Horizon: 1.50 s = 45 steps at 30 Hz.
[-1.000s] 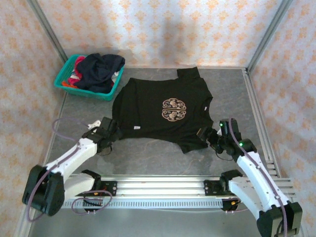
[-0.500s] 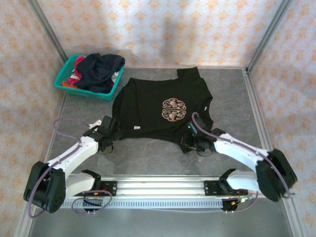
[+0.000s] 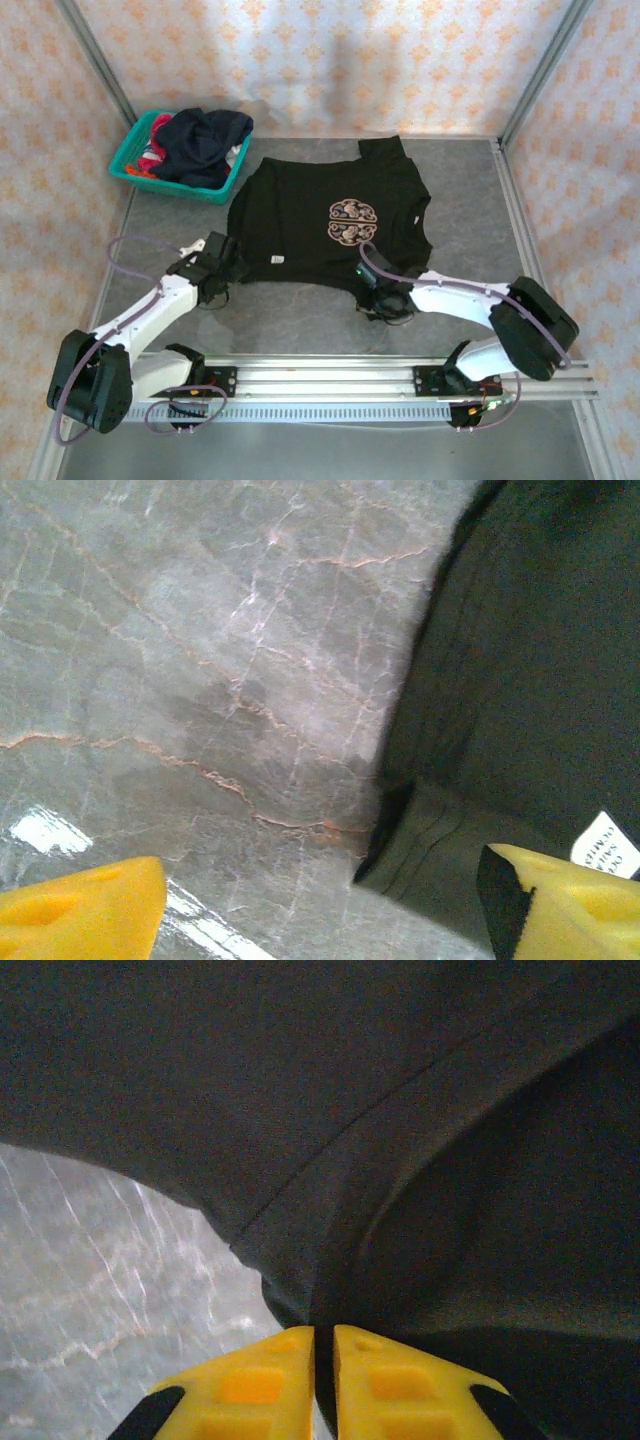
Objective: Fold and stack the t-shirts
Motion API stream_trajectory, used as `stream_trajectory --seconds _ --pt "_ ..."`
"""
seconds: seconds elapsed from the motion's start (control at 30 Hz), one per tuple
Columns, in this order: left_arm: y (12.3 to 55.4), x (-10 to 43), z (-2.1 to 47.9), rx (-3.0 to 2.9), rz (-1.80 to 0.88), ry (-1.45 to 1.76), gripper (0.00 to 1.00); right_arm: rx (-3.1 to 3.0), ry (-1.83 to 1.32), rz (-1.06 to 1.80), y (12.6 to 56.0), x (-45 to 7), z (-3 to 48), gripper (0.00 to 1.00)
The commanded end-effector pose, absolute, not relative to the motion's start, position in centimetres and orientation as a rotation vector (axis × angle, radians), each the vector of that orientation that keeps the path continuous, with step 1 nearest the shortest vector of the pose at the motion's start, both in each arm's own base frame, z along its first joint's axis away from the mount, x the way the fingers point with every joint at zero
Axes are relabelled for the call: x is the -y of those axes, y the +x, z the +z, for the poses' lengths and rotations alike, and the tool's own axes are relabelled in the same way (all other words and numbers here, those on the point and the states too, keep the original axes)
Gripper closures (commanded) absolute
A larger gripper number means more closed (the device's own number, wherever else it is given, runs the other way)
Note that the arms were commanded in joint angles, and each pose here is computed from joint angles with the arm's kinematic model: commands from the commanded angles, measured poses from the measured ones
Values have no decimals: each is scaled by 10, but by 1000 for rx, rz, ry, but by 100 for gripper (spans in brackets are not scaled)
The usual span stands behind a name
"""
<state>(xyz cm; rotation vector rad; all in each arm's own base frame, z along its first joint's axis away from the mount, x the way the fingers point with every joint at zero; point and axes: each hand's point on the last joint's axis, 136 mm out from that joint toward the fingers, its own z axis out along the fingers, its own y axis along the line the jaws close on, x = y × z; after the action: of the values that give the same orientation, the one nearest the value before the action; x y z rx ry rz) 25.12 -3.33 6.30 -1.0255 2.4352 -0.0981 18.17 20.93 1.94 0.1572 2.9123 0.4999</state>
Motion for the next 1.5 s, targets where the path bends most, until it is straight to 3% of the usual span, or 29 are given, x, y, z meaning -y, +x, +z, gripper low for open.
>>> stream_trajectory --seconds 0.0,0.2,0.3,0.37,0.43,0.5,0.77,0.9,1.13,1.37,1.47 --pt "256 43 72 -2482 -87 -949 22 -2961 222 479 161 -198 16 87" --pt "275 64 86 -2468 -142 -887 27 -2983 213 481 153 -194 25 87" --pt "284 75 86 -2480 -171 -874 27 -2894 181 583 168 -209 48 73" --pt "285 79 81 -2488 -183 -882 28 -2830 167 661 177 -219 66 69" --pt "282 77 75 -2494 -159 -901 28 -2775 194 654 185 -217 77 56" --pt "277 71 70 -2479 -128 -920 28 -2726 245 593 191 -203 83 51" --pt "310 101 53 -2441 -461 -973 37 -2652 379 544 202 -175 81 51" --pt "311 96 33 -2492 -367 -989 39 -2652 391 529 203 -171 80 51" --pt "260 65 3 -2560 -187 -1041 39 -2630 445 466 204 -151 87 51" --pt "261 61 32 -2522 -186 -1010 32 -2641 473 427 199 -141 95 48" --pt "261 55 55 -2476 -176 -1008 23 -2681 485 420 190 -137 92 44"
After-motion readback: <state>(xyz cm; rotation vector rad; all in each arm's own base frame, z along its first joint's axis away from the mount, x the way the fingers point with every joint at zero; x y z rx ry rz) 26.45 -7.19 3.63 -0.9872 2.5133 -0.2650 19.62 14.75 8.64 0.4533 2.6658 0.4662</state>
